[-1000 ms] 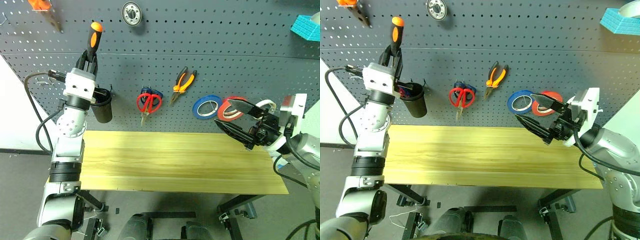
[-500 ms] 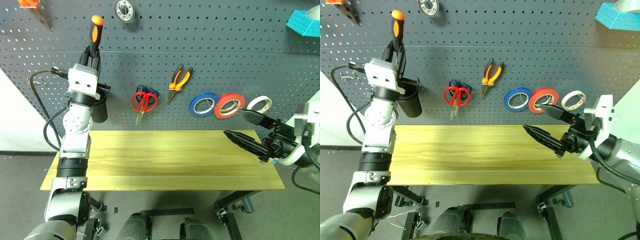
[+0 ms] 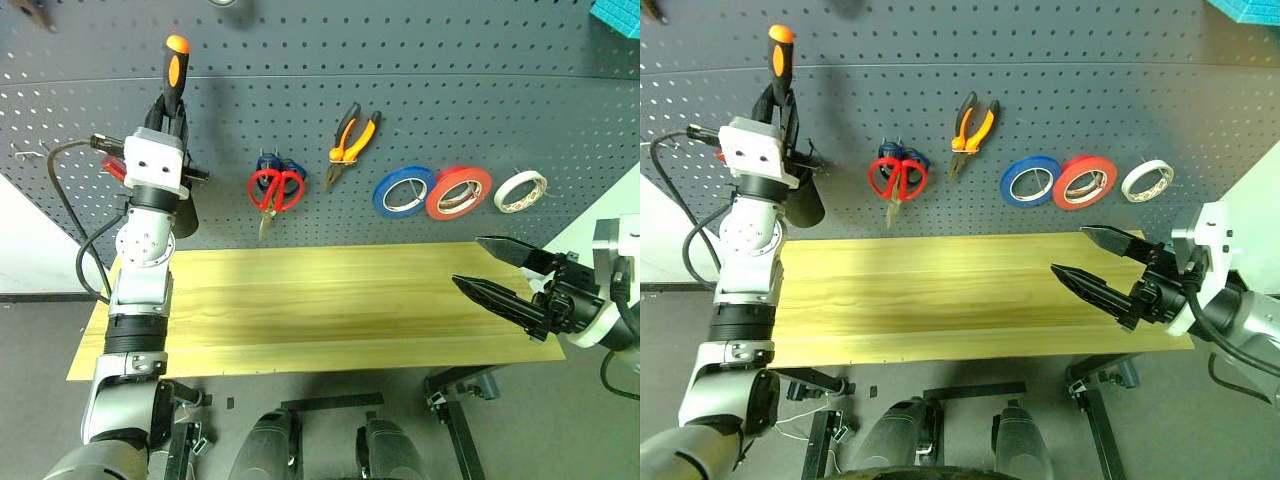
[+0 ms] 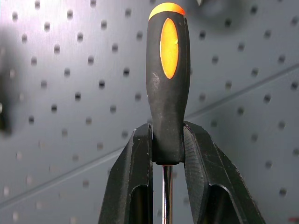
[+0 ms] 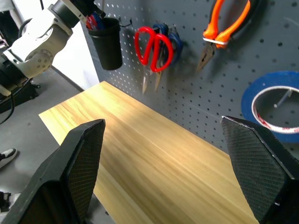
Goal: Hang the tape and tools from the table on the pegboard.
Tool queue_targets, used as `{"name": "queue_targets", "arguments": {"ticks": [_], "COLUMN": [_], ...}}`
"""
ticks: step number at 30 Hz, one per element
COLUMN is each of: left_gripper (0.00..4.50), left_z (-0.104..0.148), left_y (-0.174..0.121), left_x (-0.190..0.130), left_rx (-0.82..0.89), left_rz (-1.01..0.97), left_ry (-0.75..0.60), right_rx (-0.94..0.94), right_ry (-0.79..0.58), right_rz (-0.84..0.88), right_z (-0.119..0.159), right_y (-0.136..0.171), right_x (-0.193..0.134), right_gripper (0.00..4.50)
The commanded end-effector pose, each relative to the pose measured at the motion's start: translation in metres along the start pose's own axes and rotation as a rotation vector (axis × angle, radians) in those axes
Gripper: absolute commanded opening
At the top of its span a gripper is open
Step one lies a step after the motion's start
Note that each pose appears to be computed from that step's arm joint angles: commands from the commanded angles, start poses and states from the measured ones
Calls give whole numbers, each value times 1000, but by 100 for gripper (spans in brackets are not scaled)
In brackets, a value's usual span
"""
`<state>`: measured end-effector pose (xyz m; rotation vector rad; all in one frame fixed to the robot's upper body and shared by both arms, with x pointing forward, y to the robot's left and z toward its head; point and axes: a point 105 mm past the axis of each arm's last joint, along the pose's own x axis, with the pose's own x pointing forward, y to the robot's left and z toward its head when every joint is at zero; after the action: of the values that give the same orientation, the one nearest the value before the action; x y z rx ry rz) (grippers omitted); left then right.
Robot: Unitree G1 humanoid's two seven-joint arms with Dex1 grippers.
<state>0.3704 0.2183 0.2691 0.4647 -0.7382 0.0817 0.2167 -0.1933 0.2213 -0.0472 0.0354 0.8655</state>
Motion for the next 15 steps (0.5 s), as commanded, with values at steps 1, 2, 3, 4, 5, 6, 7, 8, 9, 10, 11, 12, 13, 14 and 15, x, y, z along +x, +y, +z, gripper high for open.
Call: {"name": "queue_targets", "arguments": {"ticks": [1, 2, 3, 4, 5, 6, 7, 8, 9, 10, 11, 12, 13, 14, 15], "left_gripper": [54, 54, 54, 54, 54, 54, 54, 54, 54, 54, 54, 89, 126, 149, 184], "left_z": [14, 14, 13, 13, 12, 10, 9, 9, 9, 9, 10, 10, 10, 10, 11], "left_y": [17, 18, 21, 23, 24, 28, 30, 31, 32, 33, 34, 36, 37, 38, 38], "left_x": [0, -1, -3, -5, -6, -8, -10, -11, -12, -12, -13, -14, -15, -15, -16], "left_rx": [23, 30, 42, 50, 53, 52, 48, 46, 49, 52, 60, 71, 75, 81, 83], "left_rz": [69, 79, 92, 102, 110, 130, 144, 152, 163, 169, 178, 192, 199, 205, 209], "left_ry": [-40, -36, -28, -23, -15, -7, 0, 4, 6, 7, 8, 8, 9, 8, 6], "right_rx": [-34, -35, -36, -37, -38, -40, -42, -43, -46, -48, -49, -50, -52, -53, -52], "right_ry": [1, 2, 2, 1, 1, 2, 2, 1, -1, -3, -12, -18, -23, -35, -47], "right_rz": [4, 5, 4, 4, 4, 4, 4, 5, 5, 6, 11, 14, 17, 21, 24], "right_z": [7, 7, 8, 8, 9, 9, 9, 9, 10, 11, 13, 15, 16, 19, 21], "right_y": [3, 2, 2, 2, 1, 1, 0, 0, 0, 0, 0, 1, 1, 2, 2], "right_x": [-1, -1, -1, -1, -1, -1, -1, -1, -1, -1, -1, -1, -1, -1, -2], "right_gripper": [414, 414, 414, 414, 414, 414, 414, 414, 414, 414, 414, 414, 414, 414, 414]}}
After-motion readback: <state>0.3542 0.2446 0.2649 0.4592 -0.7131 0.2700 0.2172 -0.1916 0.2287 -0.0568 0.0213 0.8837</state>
